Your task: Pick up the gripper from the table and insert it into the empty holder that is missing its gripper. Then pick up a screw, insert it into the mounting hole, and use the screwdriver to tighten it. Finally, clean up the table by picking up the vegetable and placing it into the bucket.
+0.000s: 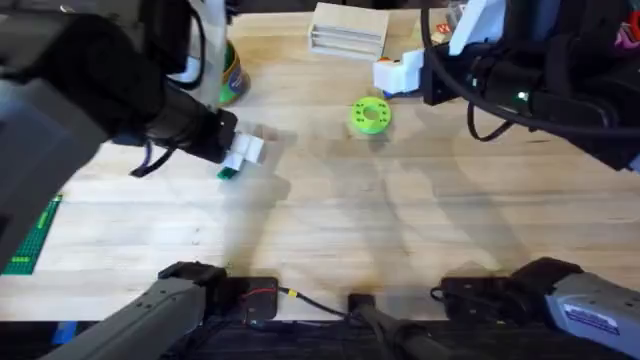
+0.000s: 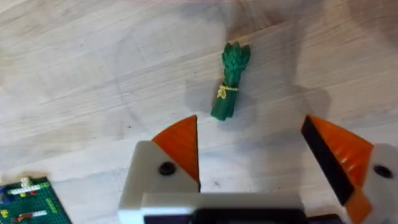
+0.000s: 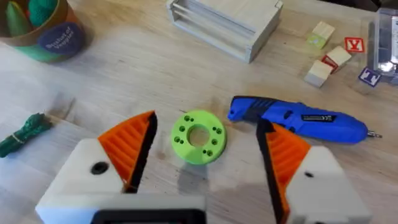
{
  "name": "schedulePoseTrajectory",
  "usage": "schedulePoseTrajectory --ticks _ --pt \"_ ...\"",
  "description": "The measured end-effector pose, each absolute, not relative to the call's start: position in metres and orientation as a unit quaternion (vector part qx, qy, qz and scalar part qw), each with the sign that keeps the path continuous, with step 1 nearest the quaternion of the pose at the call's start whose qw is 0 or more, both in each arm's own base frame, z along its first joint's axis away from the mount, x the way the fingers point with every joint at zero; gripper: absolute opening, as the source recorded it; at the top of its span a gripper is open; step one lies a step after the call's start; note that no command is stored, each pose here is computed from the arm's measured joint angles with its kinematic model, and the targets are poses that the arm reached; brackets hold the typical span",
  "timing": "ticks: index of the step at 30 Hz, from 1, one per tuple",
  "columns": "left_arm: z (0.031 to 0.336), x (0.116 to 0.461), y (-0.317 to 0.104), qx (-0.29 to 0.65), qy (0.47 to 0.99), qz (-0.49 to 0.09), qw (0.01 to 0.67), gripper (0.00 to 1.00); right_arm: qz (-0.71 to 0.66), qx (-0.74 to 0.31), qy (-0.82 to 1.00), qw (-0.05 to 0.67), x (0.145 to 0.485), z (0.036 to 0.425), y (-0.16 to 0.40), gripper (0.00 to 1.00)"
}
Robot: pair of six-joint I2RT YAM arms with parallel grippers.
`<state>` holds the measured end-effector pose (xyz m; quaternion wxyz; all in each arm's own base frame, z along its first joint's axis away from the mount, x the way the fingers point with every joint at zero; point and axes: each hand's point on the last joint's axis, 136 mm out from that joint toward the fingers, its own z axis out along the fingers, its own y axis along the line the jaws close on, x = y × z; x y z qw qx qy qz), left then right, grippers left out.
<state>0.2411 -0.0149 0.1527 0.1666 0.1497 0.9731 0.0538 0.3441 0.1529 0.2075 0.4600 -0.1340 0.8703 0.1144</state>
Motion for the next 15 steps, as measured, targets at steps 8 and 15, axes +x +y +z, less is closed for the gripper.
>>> schedulePoseTrajectory --ticks 8,15 --pt "0.084 0.255 -0.005 0.173 0.977 0.061 0.107 0.993 0.114 -0.134 0.871 0.459 0.344 0.207 0.153 0.991" --pt "0.053 0.272 0.008 0.167 0.979 0.063 0.094 0.993 0.113 -0.135 0.871 0.459 0.344 0.207 0.153 0.991"
